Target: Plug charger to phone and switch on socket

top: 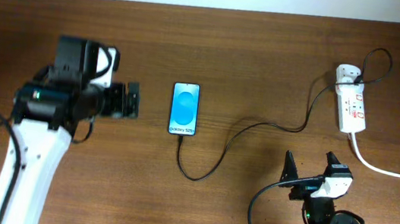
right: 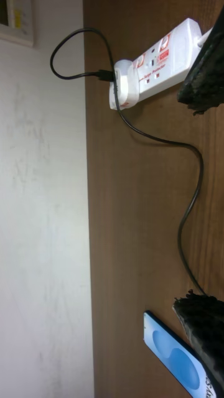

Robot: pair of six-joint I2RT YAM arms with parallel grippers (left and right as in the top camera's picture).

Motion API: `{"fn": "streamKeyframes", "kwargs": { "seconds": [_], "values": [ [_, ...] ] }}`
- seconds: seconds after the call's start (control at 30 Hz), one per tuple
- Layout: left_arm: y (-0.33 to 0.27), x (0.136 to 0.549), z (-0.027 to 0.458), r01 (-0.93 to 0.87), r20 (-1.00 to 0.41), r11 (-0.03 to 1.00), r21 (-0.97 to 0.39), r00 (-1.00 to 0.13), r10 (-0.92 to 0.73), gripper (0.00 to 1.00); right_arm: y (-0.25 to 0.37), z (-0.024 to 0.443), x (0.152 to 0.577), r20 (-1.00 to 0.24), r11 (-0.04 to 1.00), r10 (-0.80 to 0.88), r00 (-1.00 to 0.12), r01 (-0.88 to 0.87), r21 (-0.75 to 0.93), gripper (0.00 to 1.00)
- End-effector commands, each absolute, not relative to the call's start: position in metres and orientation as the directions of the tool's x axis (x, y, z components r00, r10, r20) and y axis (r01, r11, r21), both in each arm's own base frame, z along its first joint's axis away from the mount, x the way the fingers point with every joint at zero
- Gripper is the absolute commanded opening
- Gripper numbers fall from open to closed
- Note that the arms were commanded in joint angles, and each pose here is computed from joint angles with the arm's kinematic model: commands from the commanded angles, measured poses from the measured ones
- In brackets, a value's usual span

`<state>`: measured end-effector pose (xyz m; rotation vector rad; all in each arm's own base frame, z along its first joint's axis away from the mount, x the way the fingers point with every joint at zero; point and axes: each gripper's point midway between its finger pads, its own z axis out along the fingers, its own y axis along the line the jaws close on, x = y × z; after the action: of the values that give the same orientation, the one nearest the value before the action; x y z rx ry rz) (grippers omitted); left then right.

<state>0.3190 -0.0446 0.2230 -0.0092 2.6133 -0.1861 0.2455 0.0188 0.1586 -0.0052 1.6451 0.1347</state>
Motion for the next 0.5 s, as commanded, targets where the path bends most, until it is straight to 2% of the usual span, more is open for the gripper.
{"fn": "streamKeyframes", "kwargs": {
  "seconds": [0.0, 0.17, 0.27, 0.47],
  "values": [
    [-0.037, 0.292, 0.236, 0.033, -0.569, 0.993, -0.11, -0.822, -0.036, 0.99, 0.017, 0.156, 0.245, -0.993, 0.994, 0.079, -0.082, -0.074, 0.085, 0.98],
    [-0.034, 0.253, 0.227, 0.053, -0.686, 0.992, -0.116, -0.727, -0.042, 0.99, 0.017, 0.156, 0.245, -0.993, 0.994, 0.079, -0.082, -0.074, 0.085, 0.98],
    [-0.034, 0.254, 0.207, 0.08, -0.724, 0.992, -0.097, -0.69, -0.015, 0.99, 0.017, 0.156, 0.245, -0.993, 0.994, 0.079, -0.082, -0.074, 0.085, 0.98],
    [-0.032, 0.256, 0.189, 0.105, -0.867, 0.989, -0.105, -0.496, -0.039, 0.99, 0.017, 0.156, 0.245, -0.993, 0.994, 0.079, -0.082, -0.074, 0.085, 0.98]
  ]
}}
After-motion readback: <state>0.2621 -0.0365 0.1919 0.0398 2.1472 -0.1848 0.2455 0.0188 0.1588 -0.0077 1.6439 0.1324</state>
